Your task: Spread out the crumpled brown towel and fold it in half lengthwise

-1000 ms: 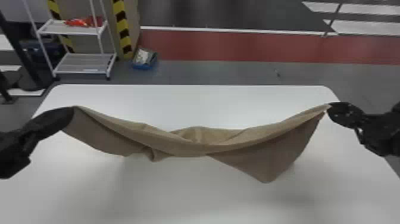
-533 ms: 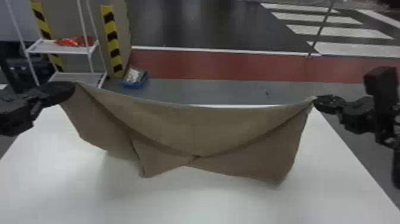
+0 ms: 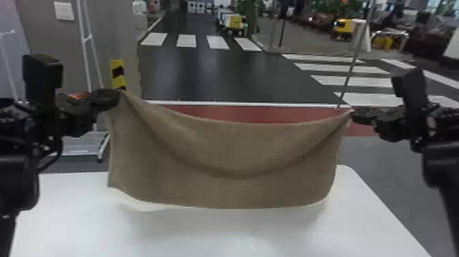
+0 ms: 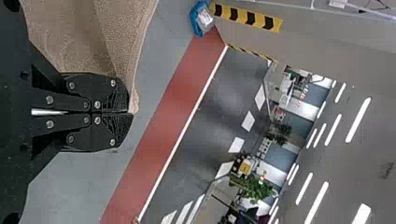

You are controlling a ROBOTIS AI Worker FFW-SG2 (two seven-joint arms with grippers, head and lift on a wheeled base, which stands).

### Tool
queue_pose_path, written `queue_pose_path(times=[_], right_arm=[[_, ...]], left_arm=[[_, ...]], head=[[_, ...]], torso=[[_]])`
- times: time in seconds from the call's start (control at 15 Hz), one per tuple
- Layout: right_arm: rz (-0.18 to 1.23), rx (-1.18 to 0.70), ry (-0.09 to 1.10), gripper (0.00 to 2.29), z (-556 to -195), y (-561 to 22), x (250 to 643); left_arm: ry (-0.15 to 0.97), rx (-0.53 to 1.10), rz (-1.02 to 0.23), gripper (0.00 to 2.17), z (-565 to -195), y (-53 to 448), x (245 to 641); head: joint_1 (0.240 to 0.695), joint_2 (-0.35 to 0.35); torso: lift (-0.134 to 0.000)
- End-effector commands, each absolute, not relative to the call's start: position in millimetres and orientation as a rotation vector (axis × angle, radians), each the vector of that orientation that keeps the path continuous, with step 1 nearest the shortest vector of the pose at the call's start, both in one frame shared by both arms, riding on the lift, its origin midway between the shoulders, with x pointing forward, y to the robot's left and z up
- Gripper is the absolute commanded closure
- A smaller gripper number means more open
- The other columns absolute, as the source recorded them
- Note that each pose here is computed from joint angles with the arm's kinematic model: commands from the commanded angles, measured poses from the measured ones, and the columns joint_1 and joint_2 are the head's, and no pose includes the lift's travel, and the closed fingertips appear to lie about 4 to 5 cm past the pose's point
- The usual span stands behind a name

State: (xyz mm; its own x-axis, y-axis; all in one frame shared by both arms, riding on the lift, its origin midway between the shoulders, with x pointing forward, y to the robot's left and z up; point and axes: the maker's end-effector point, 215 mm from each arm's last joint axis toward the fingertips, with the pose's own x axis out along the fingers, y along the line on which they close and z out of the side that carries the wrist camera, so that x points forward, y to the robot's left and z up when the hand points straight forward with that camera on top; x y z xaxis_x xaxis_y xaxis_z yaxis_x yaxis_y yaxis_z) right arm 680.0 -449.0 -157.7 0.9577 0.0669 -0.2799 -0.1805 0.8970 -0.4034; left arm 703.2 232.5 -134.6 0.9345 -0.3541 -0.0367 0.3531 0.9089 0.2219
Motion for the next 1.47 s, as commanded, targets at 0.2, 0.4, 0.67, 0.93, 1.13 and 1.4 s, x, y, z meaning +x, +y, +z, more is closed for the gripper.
queue_pose_path(times=[0.2, 0.4, 0.67, 0.93, 1.13, 1.4], right_arm=[[0.105, -0.425, 0.261, 2.25, -149, -500, 625], [0.185, -0.516, 0.298, 2.25, -204, -486, 544], [0.420, -0.683, 0.355, 2.25, -300, -429, 459], [0.560, -0.760, 0.408, 2.25, -339, -424, 397], [0.554, -0.793, 0.445, 2.25, -343, -453, 380], [0.539, -0.826, 0.500, 2.25, -341, -495, 365]], left_arm=[[-0.052, 0.203, -0.350, 1.37, -130, 253, 648], [-0.006, 0.269, -0.396, 1.38, -199, 255, 551], [0.072, 0.322, -0.513, 1.38, -286, 245, 467], [0.211, 0.433, -0.706, 1.37, -347, 249, 404], [0.283, 0.471, -0.780, 1.37, -362, 263, 381], [0.319, 0.514, -0.769, 1.37, -359, 296, 378]], head=[[0.335, -0.186], [0.409, -0.210], [0.615, -0.224], [0.695, -0.229], [0.695, -0.254], [0.695, -0.287]], torso=[[-0.124], [-0.124], [-0.124], [-0.124], [-0.124], [-0.124]])
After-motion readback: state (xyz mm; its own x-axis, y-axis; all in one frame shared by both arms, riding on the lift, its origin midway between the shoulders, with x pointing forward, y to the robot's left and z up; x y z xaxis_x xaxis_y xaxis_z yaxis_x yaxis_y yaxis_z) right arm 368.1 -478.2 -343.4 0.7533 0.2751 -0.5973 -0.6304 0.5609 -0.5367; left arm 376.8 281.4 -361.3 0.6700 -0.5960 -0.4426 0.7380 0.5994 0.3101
